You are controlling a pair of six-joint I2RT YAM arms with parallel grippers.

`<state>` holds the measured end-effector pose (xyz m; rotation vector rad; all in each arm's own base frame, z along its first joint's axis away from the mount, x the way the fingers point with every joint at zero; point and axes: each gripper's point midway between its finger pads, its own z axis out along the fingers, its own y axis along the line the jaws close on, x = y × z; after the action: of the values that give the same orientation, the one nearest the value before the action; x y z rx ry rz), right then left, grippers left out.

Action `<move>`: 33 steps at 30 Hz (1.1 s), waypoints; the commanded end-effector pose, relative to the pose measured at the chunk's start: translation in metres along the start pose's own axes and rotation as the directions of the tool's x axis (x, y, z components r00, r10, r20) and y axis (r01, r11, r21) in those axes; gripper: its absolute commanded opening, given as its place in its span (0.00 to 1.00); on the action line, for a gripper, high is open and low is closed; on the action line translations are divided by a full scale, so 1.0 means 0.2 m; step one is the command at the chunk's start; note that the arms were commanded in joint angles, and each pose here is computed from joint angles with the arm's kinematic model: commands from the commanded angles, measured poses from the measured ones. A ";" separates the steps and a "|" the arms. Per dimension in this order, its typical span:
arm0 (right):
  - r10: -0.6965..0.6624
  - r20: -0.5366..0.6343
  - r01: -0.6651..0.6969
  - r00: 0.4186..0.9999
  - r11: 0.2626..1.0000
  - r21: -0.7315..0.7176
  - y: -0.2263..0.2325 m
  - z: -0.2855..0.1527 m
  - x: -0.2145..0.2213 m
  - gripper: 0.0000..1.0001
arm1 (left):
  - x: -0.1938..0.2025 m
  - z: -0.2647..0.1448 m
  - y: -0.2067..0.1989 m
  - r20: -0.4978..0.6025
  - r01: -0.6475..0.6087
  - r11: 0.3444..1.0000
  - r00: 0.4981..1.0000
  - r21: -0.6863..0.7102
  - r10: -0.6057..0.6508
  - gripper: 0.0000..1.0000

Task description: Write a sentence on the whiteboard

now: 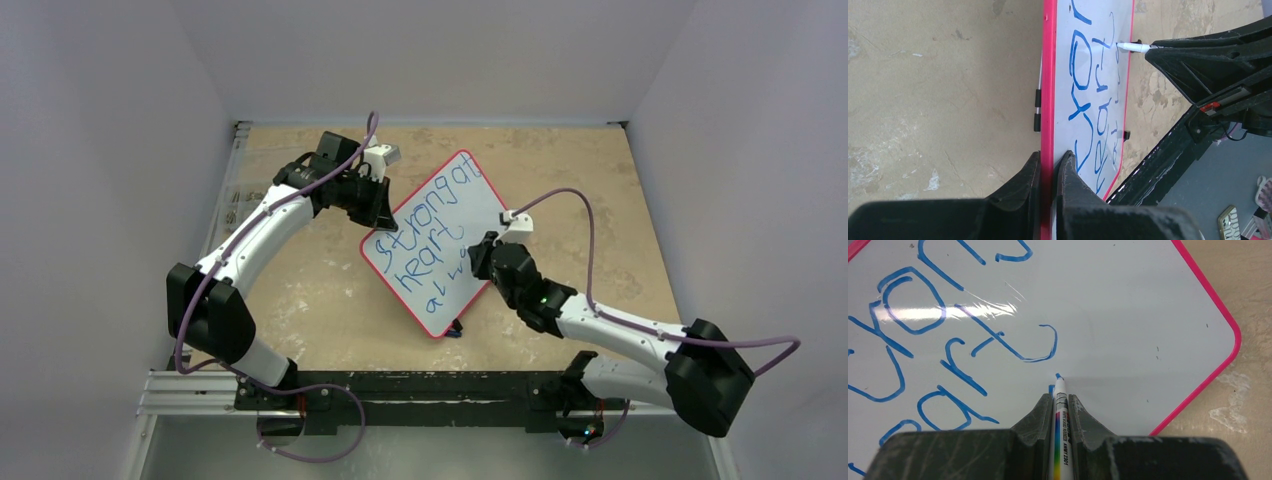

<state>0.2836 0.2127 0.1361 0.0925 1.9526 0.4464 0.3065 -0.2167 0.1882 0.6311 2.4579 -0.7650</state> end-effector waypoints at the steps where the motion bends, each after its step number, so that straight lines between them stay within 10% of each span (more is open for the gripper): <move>1: -0.002 -0.088 0.003 0.996 1.000 0.009 -0.08 -0.04 0.17 0.00 | 0.18 -0.07 0.40 -0.167 -0.091 0.926 0.986 -0.367 0.031 0.00; 33: -0.070 0.094 0.065 0.993 0.997 0.051 -0.04 0.05 -0.19 0.00 | 0.18 -0.07 0.40 -0.166 -0.089 0.927 0.986 -0.364 0.029 0.00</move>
<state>0.2954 0.1895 0.1429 0.0705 1.9257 0.3114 0.3064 -0.2168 0.1885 0.6318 2.4580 -0.7658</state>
